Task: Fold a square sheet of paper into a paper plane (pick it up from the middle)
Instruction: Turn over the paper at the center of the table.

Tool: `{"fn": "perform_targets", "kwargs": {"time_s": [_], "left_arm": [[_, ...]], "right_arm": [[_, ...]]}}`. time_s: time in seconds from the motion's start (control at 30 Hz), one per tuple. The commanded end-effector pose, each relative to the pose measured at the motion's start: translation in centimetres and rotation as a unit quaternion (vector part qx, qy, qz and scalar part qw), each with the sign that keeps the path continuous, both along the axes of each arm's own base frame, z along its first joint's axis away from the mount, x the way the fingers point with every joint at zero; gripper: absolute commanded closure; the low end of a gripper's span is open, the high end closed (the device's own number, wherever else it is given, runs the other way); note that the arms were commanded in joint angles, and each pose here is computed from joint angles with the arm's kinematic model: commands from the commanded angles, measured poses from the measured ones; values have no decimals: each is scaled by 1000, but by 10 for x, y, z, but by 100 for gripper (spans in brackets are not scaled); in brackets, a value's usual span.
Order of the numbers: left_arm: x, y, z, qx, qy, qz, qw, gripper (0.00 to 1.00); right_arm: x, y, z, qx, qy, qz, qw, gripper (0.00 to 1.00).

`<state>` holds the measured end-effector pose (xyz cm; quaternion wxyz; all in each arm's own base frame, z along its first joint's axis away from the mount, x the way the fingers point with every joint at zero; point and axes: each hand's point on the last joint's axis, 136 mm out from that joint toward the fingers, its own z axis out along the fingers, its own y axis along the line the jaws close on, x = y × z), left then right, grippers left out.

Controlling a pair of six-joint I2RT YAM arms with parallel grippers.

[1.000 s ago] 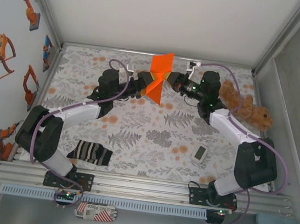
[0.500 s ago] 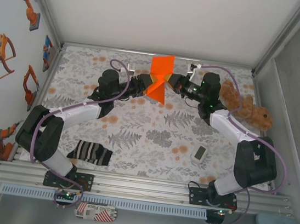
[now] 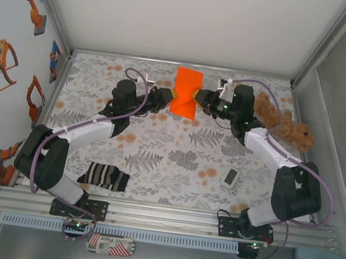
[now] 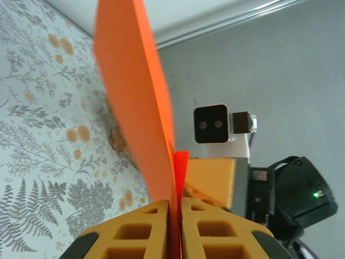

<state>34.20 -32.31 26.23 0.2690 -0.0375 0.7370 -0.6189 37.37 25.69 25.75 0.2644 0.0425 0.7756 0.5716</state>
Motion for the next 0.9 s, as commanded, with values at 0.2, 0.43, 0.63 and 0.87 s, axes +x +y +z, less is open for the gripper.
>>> {"fn": "perform_targets", "kwargs": {"time_s": [0.2,0.43,0.63,0.87], "left_arm": [[-4,28,-8,153,-47,36,987,89],[-8,80,-36,400,-68,86,910,90],[-3,119,-45,578,-75,120,804,92],[8,137,-65,712,-60,138,686,92]], "right_arm": [[4,-49,6,-98,-36,-84,991,55],[2,-72,-6,-171,-36,-125,977,52],[3,-85,-17,-206,-23,-150,967,50],[2,-99,-32,-239,-4,-175,955,50]]}}
